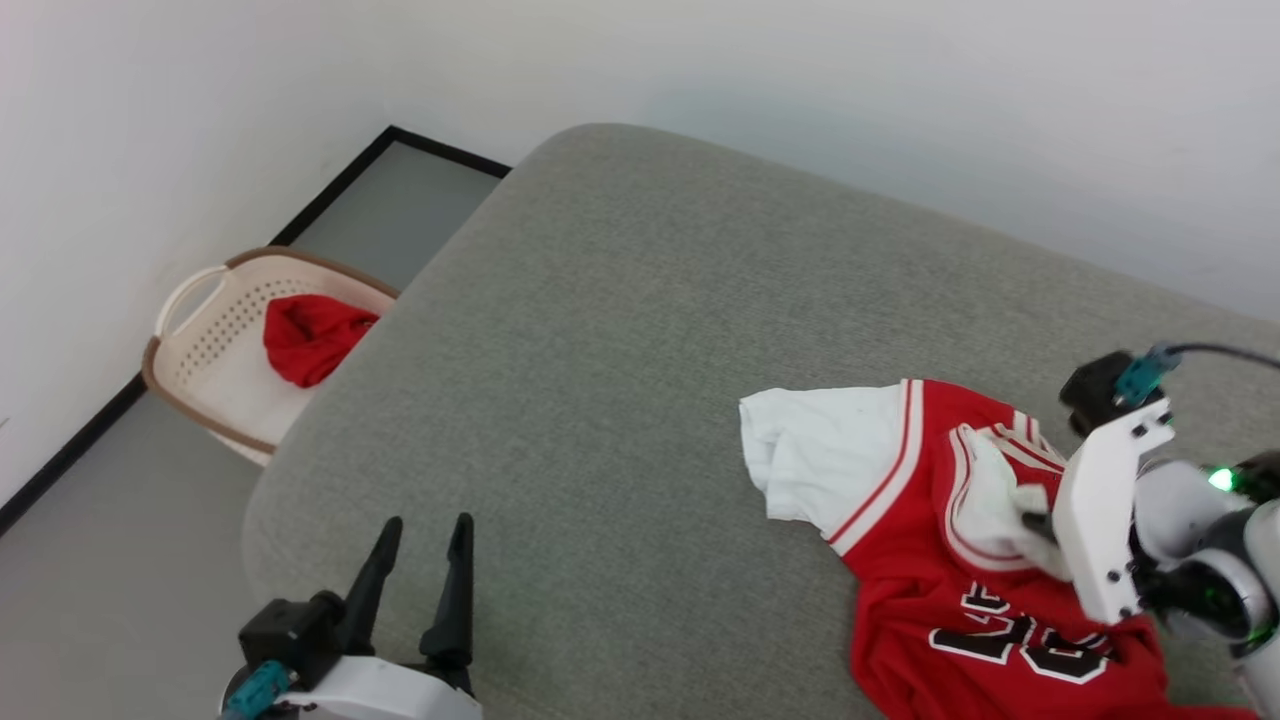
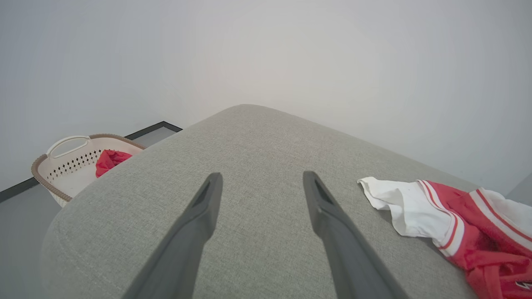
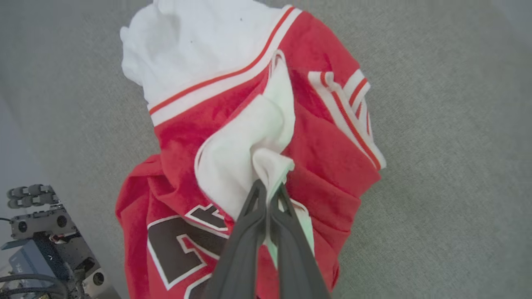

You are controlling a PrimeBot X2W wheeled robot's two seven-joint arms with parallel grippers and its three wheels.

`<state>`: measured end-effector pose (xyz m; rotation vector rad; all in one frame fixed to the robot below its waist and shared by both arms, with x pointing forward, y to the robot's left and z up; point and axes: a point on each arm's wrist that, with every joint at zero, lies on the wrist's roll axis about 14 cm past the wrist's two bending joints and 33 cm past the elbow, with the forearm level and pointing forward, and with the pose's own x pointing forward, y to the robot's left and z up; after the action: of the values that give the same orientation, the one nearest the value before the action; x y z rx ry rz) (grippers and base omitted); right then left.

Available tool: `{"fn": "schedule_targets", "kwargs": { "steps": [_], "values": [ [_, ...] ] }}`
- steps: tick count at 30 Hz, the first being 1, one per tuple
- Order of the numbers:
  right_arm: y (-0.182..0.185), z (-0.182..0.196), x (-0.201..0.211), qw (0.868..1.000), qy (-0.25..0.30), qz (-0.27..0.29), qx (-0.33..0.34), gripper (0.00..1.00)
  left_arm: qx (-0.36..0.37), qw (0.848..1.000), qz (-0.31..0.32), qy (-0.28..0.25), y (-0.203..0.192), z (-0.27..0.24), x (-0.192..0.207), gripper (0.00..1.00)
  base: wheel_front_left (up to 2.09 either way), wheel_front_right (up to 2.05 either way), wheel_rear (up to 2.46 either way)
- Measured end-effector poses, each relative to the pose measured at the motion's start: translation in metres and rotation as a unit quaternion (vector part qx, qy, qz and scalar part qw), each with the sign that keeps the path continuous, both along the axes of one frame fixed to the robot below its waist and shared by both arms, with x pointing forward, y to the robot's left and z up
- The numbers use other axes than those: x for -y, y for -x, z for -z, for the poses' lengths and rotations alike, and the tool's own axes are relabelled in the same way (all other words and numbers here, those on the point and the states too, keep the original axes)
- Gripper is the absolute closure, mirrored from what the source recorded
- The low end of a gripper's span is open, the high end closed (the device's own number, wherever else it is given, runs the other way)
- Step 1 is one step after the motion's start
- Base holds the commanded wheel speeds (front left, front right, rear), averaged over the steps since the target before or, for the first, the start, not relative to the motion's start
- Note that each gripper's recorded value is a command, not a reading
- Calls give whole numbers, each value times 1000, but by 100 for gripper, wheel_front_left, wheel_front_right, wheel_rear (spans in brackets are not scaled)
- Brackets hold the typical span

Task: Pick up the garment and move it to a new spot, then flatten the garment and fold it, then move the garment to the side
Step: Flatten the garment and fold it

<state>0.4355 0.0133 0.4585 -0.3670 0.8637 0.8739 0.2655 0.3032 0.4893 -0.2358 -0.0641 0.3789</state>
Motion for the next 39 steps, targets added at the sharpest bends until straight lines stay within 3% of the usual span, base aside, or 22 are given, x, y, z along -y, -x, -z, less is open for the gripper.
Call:
{"fn": "schedule_targets", "kwargs": {
  "steps": [9,16,24,33,34,36,39],
  "values": [
    [-25,-36,30,997,-37,58,47,100,4,1000,16,-1,-10,-2,5,0,0,0,0],
    [-49,-48,101,983,-39,161,79,100,8,999,43,-3,-24,-3,16,0,0,0,0],
    [-54,-21,182,959,-14,275,67,100,3,997,73,-1,-38,-1,30,0,0,0,0],
    [-36,34,231,934,23,358,5,100,-7,996,86,-1,-45,4,35,0,0,0,0],
    [-33,39,231,933,22,360,2,96,-8,996,87,-1,-45,4,35,0,0,0,0],
    [-30,42,229,932,18,362,3,2,-10,996,89,-2,-46,6,34,0,0,0,0],
    [-27,41,229,929,5,370,7,0,-12,996,92,-5,-48,6,33,0,0,0,0]
  ]
}}
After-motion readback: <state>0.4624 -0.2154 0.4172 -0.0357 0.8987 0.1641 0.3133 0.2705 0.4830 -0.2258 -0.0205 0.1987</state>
